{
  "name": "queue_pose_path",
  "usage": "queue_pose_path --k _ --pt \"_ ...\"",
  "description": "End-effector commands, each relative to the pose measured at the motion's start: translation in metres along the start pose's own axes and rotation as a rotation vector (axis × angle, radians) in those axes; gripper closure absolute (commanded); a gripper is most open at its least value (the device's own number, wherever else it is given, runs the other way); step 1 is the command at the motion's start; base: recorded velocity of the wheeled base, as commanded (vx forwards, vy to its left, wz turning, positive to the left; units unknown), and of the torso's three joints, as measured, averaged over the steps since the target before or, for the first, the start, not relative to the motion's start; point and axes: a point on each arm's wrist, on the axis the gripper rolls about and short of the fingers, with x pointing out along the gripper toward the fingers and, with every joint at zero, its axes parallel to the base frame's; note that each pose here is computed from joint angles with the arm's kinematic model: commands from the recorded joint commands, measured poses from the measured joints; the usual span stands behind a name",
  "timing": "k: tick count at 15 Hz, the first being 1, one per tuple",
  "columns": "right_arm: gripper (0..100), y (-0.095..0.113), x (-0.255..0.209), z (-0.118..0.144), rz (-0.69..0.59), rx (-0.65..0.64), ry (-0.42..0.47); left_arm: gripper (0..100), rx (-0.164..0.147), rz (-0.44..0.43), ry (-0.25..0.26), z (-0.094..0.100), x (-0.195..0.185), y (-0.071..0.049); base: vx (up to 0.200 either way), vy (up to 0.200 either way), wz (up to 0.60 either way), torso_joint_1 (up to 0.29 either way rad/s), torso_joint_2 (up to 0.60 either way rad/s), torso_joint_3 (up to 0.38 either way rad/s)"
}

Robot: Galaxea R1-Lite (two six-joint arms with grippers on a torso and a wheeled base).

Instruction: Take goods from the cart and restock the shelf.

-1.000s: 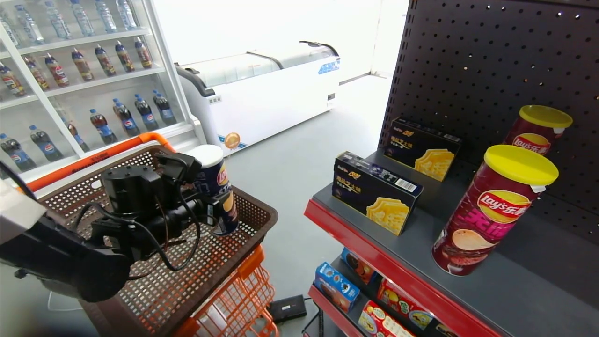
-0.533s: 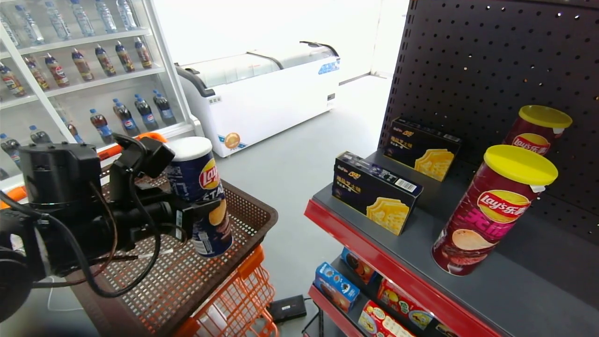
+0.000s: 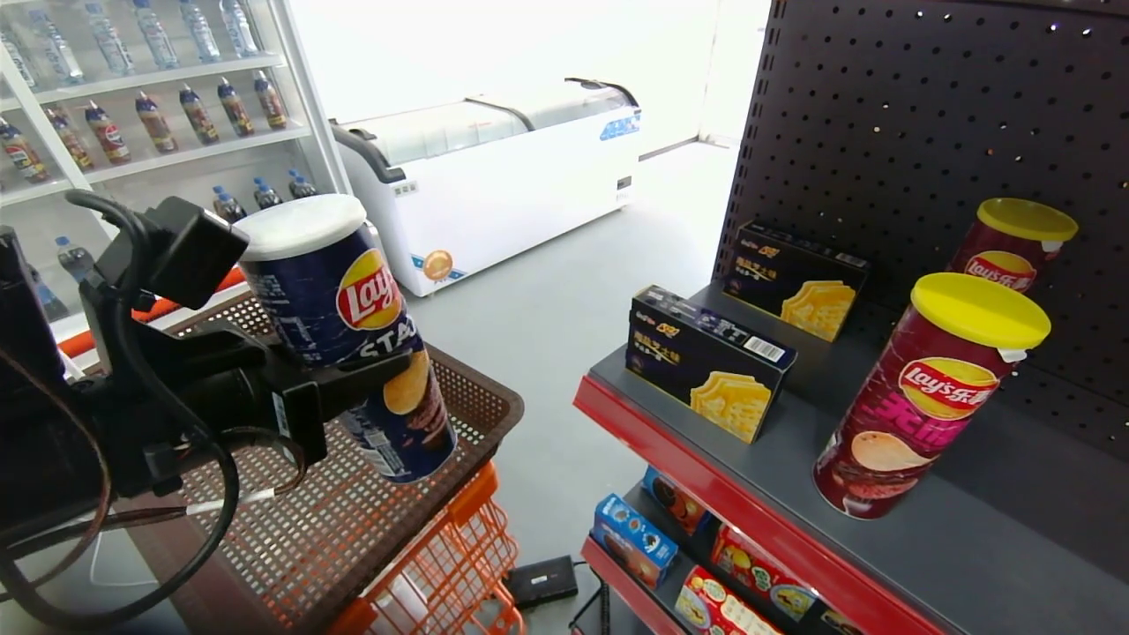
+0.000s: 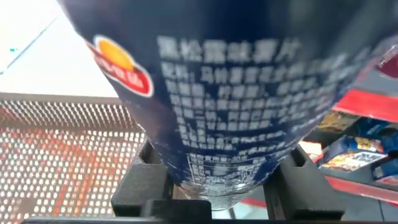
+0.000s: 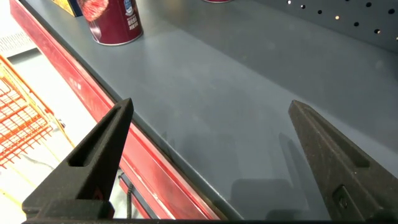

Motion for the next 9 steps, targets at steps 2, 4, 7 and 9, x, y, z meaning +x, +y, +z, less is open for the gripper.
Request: queue_pose_path --k 2,4,7,9 --pt "0 0.0 0.0 0.0 0.001 0.0 0.001 100 0.022 -0.014 -0.056 0.01 -0.009 -0.005 0.0 0.0 0.0 0.0 0.0 0.0" --pt "0 0.0 0.0 0.0 0.001 0.0 0.001 100 0.014 -0.012 -0.068 0.011 -0.018 -0.006 0.0 0.0 0.0 0.0 0.0 0.0" --pt "0 0.0 0.0 0.0 0.001 0.0 0.001 100 0.021 -0.136 -0.075 0.007 -0.024 -0.012 0.0 0.0 0.0 0.0 0.0 0.0" --pt "0 0.0 0.0 0.0 0.001 0.0 0.001 100 0.025 -0.179 -0.065 0.004 -0.024 -0.02 0.0 0.0 0.0 0.0 0.0 0.0"
